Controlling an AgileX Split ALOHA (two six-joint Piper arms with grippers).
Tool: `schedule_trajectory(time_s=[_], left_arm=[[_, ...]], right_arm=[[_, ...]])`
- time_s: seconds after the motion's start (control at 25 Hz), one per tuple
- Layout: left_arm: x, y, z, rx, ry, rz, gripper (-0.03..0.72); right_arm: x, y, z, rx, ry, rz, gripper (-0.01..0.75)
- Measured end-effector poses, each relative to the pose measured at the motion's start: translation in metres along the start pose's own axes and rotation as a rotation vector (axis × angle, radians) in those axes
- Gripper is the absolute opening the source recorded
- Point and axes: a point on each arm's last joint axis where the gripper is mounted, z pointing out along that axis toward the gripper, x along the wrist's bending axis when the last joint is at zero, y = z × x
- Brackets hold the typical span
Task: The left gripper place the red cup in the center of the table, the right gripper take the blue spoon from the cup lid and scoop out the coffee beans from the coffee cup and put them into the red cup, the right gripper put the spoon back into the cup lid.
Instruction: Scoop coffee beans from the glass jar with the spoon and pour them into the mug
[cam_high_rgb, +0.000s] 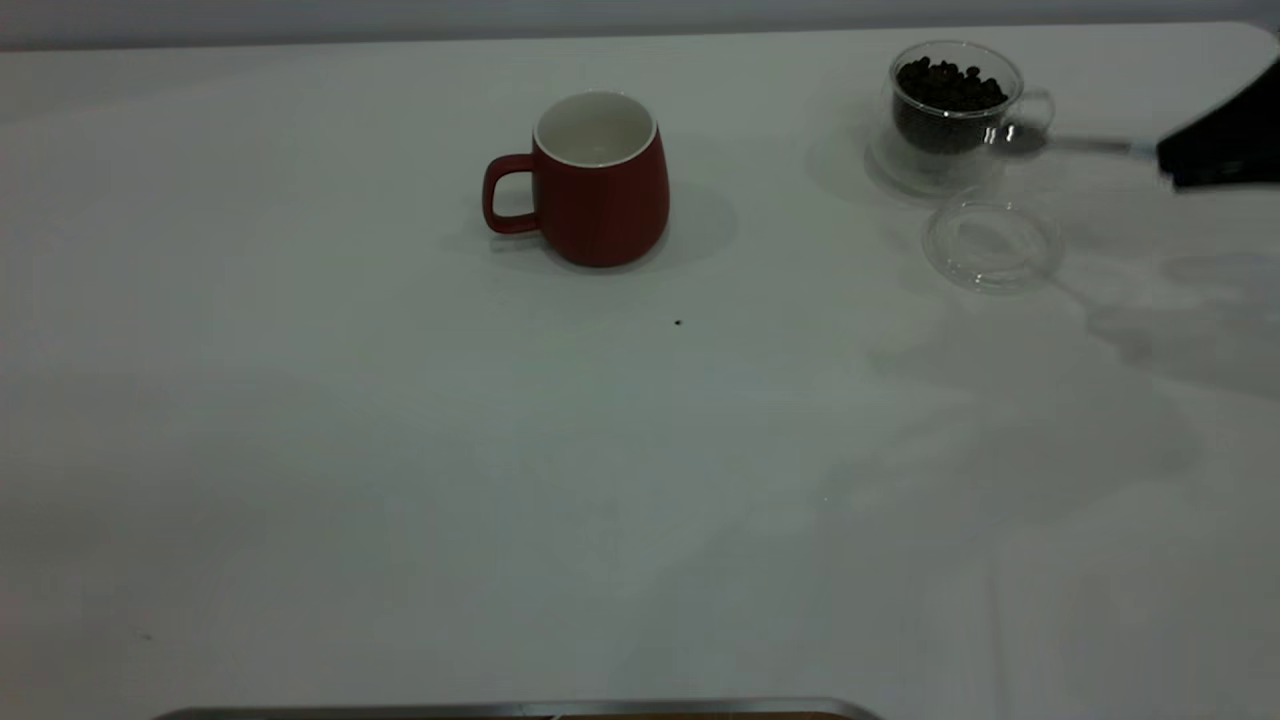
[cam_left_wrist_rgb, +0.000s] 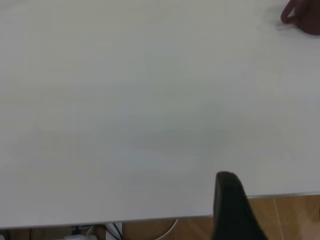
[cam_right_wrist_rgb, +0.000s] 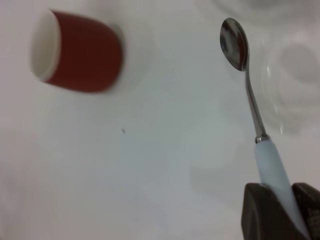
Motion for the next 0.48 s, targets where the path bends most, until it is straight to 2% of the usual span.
schedule_trajectory(time_s=[0.2, 0.48], left_arm=[[0.000, 0.000, 0.000, 0.000, -0.001, 0.000, 0.476], [0.000, 0.000, 0.000, 0.000, -0.001, 0.000, 0.476]], right_arm=[[0.023, 0.030, -0.001, -0.058, -0.036, -0.092, 0.110], [0.045, 0.063, 0.019, -0.050, -0.185, -0.192, 0.110]])
